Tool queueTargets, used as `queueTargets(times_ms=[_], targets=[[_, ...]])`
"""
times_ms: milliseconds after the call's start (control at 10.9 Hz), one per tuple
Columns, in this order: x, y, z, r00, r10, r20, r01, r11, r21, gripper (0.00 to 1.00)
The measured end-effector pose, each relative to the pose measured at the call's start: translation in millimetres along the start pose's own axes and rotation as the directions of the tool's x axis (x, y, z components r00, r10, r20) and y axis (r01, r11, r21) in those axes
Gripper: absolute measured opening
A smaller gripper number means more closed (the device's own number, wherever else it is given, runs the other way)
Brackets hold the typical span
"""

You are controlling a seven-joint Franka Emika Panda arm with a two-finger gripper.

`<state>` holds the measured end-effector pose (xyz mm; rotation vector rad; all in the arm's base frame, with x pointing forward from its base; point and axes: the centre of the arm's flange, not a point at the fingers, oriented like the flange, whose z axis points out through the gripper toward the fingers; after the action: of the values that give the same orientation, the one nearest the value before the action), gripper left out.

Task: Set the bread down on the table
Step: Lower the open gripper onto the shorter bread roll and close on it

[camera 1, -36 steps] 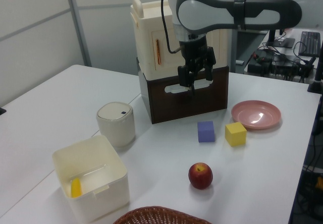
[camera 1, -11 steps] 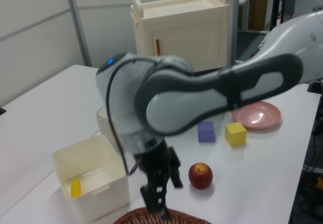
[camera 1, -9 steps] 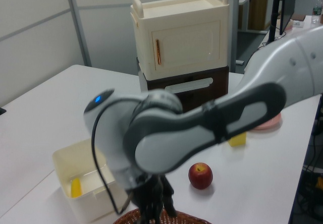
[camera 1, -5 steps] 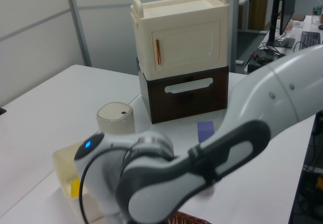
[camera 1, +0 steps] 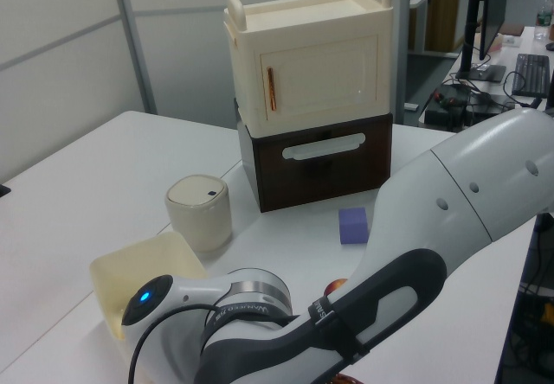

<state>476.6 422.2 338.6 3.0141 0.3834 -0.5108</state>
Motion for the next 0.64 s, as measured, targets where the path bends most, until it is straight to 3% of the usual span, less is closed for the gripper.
queueTargets(times_ms=[366,641], targets=[[1.0,2.7,0.4,1.000,0.005,0.005,-0.005,1.000,-0.002,1.00],[-5.5,18.2,-3.0,0.997,0.007,0.082,-0.005,0.999,-0.033,1.00]])
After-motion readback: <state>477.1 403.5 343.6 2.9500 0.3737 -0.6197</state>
